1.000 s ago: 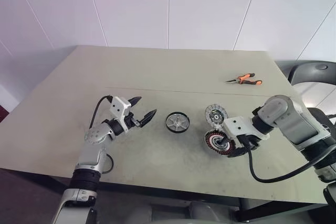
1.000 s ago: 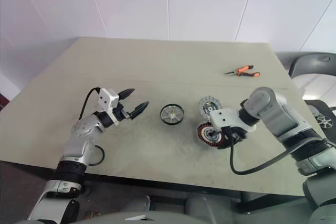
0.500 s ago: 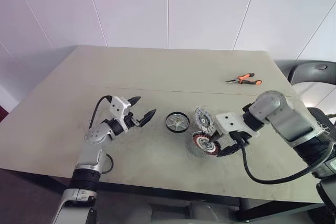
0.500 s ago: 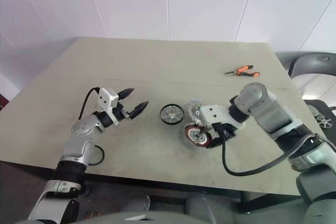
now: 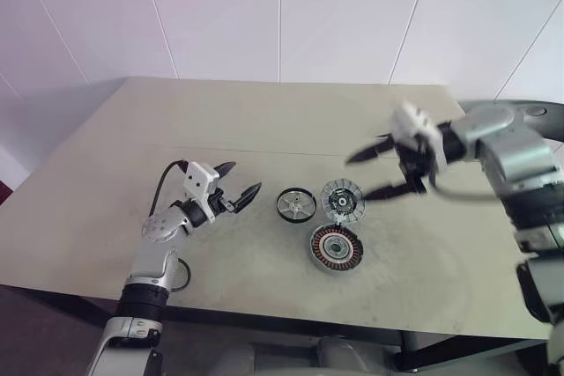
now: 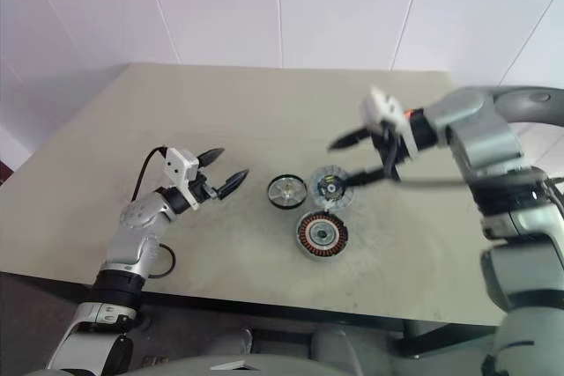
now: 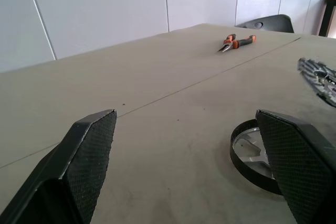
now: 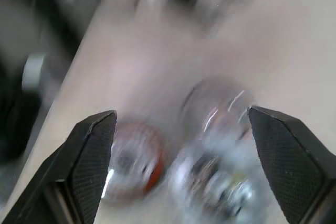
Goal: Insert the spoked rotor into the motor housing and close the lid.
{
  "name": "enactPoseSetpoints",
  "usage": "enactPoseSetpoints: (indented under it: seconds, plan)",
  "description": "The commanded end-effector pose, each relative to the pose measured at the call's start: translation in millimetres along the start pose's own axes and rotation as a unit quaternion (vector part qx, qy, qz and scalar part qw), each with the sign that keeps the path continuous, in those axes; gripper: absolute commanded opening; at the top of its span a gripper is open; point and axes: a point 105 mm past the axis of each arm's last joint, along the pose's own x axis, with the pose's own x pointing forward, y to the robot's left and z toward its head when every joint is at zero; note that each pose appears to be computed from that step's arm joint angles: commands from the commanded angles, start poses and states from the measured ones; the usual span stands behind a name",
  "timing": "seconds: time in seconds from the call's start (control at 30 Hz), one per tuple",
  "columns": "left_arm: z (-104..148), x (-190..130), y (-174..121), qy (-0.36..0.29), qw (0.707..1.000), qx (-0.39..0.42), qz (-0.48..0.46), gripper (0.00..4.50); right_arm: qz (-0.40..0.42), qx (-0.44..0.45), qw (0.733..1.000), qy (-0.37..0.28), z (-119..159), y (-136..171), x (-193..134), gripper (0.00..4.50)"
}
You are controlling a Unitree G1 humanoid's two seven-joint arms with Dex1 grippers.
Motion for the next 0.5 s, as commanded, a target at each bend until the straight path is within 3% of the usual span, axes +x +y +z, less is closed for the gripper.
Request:
enactPoseSetpoints:
  seconds: [0.03, 0.13, 0.23, 0.33, 0.5]
  plan:
    - [11, -6, 9, -0.018, 1.0, 0.013, 0.019, 4.5, -0.083, 0.008, 0.994, -0.065, 15, -25, -13, 3.81]
    - [8, -13, 15, -0.016, 0.999, 0.008, 0.045, 4.5, -0.135, 0.007, 0.989, -0.067, 7, -39, -16, 2.99]
    - [3, -22, 30, -0.005, 0.995, 0.012, 0.1, 4.5, -0.147, 0.005, 0.986, -0.072, -19, -41, 44, 1.95]
    - [-3, -33, 53, 0.004, 0.981, 0.009, 0.192, 4.5, -0.183, 0.003, 0.98, -0.077, -28, -47, 63, 0.95]
    - [-19, -58, 92, 0.026, 0.932, -0.016, 0.36, 4.5, -0.189, -0.004, 0.978, -0.09, -24, -45, 68, 0.95]
